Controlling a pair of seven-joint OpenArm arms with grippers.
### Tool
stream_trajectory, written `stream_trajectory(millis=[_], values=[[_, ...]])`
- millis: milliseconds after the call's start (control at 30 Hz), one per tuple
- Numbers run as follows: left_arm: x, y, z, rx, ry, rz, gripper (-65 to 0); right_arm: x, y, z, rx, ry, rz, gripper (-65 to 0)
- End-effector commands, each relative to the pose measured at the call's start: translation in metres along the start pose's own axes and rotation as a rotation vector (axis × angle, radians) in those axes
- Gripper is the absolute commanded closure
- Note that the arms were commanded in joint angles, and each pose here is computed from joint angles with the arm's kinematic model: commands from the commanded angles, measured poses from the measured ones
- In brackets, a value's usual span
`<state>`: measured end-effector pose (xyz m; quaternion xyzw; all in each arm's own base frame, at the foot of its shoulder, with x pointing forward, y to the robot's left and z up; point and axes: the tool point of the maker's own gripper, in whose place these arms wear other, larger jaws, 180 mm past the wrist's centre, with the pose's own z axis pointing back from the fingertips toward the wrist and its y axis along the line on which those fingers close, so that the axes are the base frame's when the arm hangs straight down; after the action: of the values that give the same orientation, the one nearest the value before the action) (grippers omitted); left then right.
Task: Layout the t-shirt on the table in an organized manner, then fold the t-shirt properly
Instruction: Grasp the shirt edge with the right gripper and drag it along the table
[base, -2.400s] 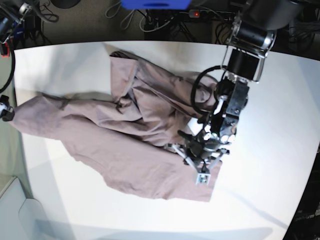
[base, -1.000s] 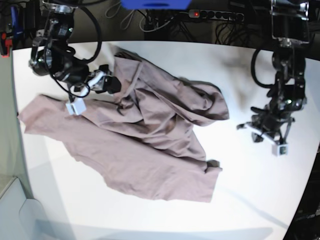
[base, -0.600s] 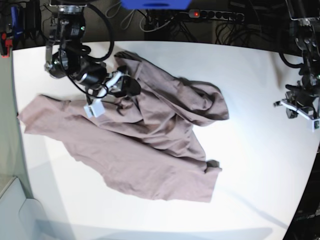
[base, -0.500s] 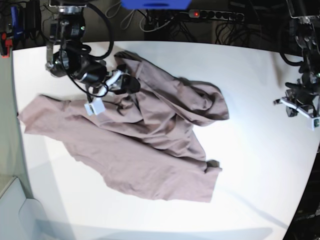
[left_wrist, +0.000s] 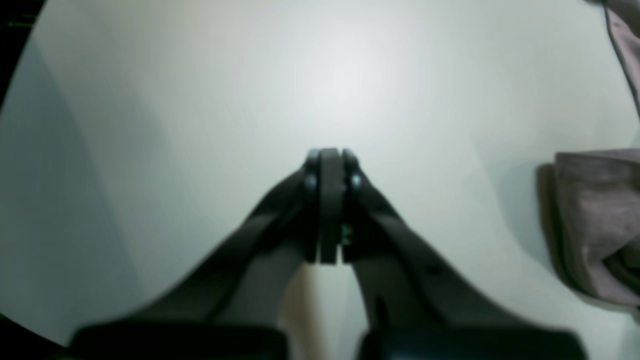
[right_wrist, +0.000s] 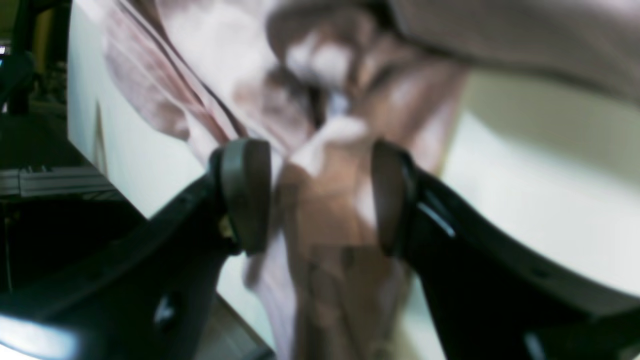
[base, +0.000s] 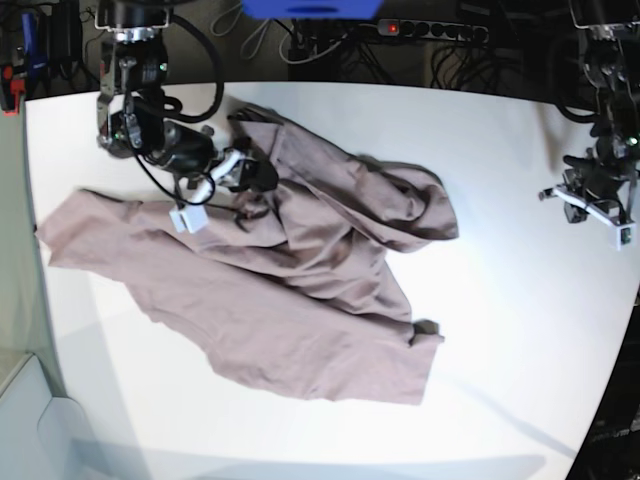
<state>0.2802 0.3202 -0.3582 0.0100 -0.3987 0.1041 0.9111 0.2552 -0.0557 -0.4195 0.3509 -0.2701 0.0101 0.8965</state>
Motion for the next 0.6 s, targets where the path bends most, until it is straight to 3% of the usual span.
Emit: stream_trajectory(millis=[0,133,167,300,433,567], values=[[0.018,0.003,0.004,0.005,-0.053,-0.020,-0.2,0.000,0.004,0.000,0.009,0.007,0.016,-26.9],[0.019,0.002,0.004,0.003,-0.056,-0.020,-0.2,-0.003,0.020,-0.008,0.048,0.035,0.054,-2.7],[0.019,0.002,0.004,0.003,-0.056,-0.020,-0.2,0.004,0.025,-0.007,0.054,0.023,0.075,0.0],[0.020,0.003,0.004,0.003,-0.058,-0.022,-0.2,0.033,0.038,0.011,0.050,-0.044,0.162,0.0],[0.020,0.003,0.004,0.003,-0.060,-0.022,-0.2,0.060,0.045,0.050,-0.004,-0.119,0.274,0.0],[0.020,0.001,0.004,-0.003,-0.060,-0.015,-0.2,0.071,0.044,0.090,-0.089,-0.183,0.325,0.0]])
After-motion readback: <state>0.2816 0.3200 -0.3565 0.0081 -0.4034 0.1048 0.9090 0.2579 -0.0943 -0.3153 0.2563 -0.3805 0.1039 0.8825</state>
